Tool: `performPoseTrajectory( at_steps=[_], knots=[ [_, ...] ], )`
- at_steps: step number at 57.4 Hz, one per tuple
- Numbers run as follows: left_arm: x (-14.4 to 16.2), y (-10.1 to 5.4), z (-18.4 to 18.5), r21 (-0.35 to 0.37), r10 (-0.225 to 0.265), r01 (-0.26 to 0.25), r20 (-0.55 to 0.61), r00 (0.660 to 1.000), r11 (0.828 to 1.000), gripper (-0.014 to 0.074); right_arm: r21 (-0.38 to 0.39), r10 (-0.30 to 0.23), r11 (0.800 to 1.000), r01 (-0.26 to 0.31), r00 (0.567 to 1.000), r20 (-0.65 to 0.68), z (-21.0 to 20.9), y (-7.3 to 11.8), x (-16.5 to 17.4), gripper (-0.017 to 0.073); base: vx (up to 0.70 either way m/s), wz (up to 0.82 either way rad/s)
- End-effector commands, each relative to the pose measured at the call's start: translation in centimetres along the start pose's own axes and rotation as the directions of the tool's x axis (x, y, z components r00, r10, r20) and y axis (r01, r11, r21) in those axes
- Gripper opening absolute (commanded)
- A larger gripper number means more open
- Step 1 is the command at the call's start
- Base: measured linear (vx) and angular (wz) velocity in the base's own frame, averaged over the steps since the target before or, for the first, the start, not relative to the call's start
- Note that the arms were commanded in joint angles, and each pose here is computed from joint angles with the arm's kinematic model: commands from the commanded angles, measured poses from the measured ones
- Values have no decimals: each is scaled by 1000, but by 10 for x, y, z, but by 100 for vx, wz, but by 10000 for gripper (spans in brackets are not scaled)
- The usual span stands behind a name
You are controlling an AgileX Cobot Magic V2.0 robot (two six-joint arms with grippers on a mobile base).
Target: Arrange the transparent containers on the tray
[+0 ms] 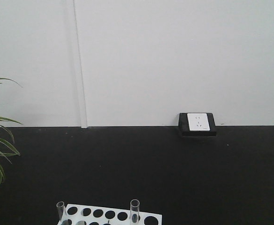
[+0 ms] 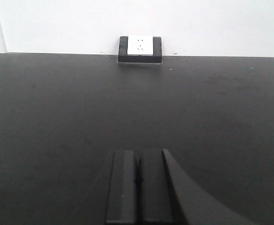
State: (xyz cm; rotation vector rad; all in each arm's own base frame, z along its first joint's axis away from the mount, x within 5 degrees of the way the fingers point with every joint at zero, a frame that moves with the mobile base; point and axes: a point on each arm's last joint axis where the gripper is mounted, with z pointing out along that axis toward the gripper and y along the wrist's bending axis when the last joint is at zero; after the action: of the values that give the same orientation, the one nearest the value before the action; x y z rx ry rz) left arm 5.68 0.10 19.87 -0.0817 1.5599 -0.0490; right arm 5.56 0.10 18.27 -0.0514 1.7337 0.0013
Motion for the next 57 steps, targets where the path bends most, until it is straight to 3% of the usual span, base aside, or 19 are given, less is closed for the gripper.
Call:
performPoseTrajectory(
  at_steps=[1, 57],
  knots=[
    [1, 1, 0, -4, -11, 11, 69, 998, 1000, -6, 4, -8, 1000, 8, 997, 71, 1, 0, -4, -11, 0, 0],
    [1, 1, 0, -4, -11, 11, 69, 998, 1000, -6, 4, -10, 1000, 10, 997, 76, 1, 0, -5, -11, 0, 0]
  ],
)
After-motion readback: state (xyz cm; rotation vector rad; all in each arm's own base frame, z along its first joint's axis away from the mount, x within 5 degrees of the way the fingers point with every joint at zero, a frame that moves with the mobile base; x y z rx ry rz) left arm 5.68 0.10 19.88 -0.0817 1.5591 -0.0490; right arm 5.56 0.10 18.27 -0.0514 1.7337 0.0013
